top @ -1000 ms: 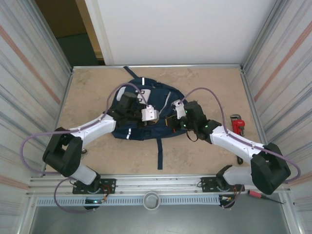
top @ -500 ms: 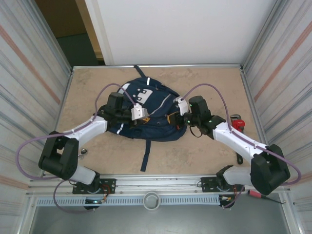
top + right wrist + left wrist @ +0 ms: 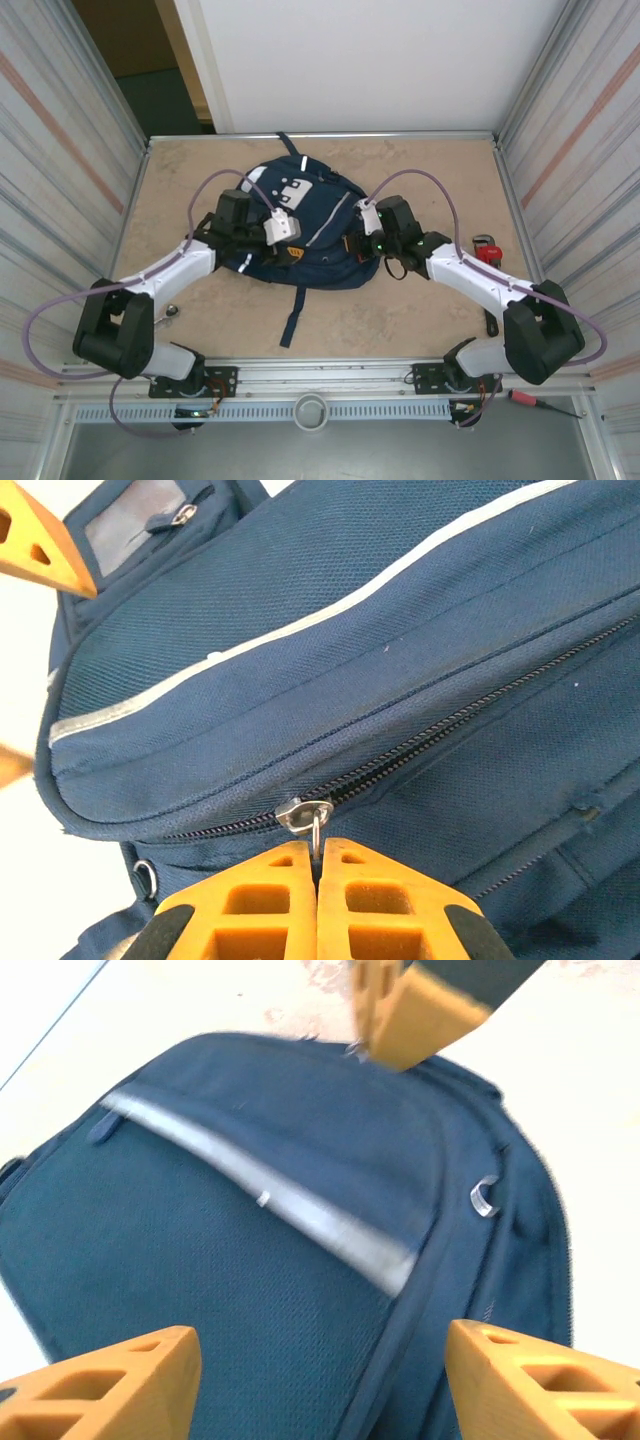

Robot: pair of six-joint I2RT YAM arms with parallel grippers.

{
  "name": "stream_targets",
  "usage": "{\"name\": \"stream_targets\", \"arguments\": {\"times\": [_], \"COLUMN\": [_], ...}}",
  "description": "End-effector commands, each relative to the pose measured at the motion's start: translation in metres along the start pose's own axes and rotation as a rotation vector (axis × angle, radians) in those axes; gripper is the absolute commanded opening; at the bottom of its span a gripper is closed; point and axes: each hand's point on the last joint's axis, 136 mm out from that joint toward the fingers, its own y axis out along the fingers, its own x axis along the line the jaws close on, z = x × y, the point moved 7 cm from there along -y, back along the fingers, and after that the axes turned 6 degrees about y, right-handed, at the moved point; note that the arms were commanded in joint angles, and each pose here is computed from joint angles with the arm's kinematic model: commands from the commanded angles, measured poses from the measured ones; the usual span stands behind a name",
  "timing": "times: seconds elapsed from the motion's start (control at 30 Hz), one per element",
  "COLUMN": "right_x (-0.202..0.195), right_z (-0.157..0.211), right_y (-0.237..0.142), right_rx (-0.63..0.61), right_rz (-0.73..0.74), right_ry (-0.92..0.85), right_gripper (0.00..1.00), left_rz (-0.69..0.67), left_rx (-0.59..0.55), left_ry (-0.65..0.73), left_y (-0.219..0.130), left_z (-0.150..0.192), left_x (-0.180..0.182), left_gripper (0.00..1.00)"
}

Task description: Pack books, pencil case, and school supplies into a backpack

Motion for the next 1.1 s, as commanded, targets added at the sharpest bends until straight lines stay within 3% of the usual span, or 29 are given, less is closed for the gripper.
{"name": "stream_targets", "arguments": {"times": [0.0,0.13,0.2,0.43,0.5,0.57,0.8,1.03,1.07], "right_x": [0.015,0.03,0.039,0.045,0.043,0.037,-0.015,-0.007,-0.003], "right_z": [-0.006,-0.007,-0.006,0.001,0.002,0.004,-0.002,-0.018,-0.019], "right_y": [-0.002,-0.008,-0.011,-0.015,-0.017,-0.016,-0.009,0.005,0.006], "right_rx": [-0.052,-0.093,-0.105,-0.119,-0.124,-0.117,-0.087,-0.078,-0.08], "right_rz": [-0.012,-0.056,-0.079,-0.1,-0.094,-0.049,0.192,0.126,0.107], "right_ry": [0.017,0.016,0.012,0.007,0.007,-0.002,0.046,0.025,0.02], "right_gripper": [0.0,0.0,0.0,0.0,0.0,0.0,0.0,0.0,0.0], "left_rz": [-0.026,0.008,0.015,0.027,0.034,0.046,-0.022,-0.133,-0.157], "left_rx": [0.025,0.096,0.119,0.136,0.12,0.09,0.023,0.085,0.088], "left_ry": [-0.002,0.024,0.017,0.018,0.01,0.0,-0.03,-0.104,-0.117], "left_y": [0.001,0.019,0.025,0.023,0.016,0.006,-0.031,-0.045,-0.045], "left_z": [-0.032,-0.04,-0.038,-0.03,-0.027,-0.024,0.001,0.035,0.035], "left_x": [-0.004,-0.016,-0.014,-0.005,-0.001,0.001,0.006,0.009,0.011], "left_gripper": [0.7,0.69,0.62,0.26,0.06,0.0,0.0,0.01,0.12]}}
